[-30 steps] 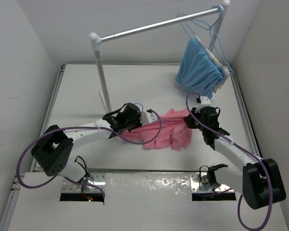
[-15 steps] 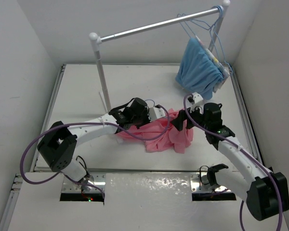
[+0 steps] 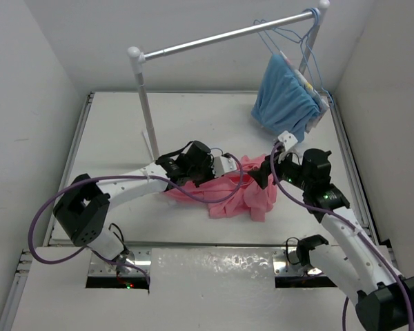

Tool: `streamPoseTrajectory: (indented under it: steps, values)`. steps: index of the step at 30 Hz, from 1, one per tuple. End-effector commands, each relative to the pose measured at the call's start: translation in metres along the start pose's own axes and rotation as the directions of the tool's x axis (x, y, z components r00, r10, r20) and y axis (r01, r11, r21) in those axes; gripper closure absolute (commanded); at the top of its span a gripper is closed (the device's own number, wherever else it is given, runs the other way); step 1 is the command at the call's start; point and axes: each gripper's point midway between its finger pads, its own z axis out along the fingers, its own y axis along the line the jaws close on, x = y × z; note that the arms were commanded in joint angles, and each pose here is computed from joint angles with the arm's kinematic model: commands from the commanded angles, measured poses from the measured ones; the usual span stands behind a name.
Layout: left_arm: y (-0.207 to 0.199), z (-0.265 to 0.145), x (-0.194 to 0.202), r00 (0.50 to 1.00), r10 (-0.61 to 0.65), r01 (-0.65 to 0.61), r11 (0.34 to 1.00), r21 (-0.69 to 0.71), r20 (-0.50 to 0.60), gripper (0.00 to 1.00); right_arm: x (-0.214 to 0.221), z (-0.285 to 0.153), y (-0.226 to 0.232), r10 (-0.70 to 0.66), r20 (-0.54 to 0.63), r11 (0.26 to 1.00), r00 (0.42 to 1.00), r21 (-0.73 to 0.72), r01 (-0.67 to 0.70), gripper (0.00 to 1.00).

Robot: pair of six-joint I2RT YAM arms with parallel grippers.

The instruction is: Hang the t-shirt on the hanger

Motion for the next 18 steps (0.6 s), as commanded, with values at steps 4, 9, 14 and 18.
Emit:
streamPoseTrajectory:
  steps: [4,9,14,18]
  values:
    - [0.008,-0.022,-0.038,0.992,0.043,-0.043,0.999,-0.001,0.121,1.00,-0.011,0.022,0.020,-0.059,0.007,0.979,0.998,-0.196,0.059,0.33]
    - [0.000,-0.024,-0.044,0.987,0.048,-0.055,0.998,0.044,0.157,1.00,-0.001,0.047,0.026,-0.056,0.003,0.957,0.998,-0.286,0.054,0.33]
    - [-0.001,-0.027,-0.048,0.985,0.044,-0.053,0.997,0.049,0.170,1.00,0.013,0.068,0.042,-0.109,-0.029,0.929,0.994,-0.358,0.092,0.31]
    - [-0.001,-0.030,-0.053,0.981,0.042,-0.052,0.997,0.051,0.189,1.00,0.022,0.083,0.051,-0.091,-0.055,0.919,0.994,-0.390,0.062,0.35]
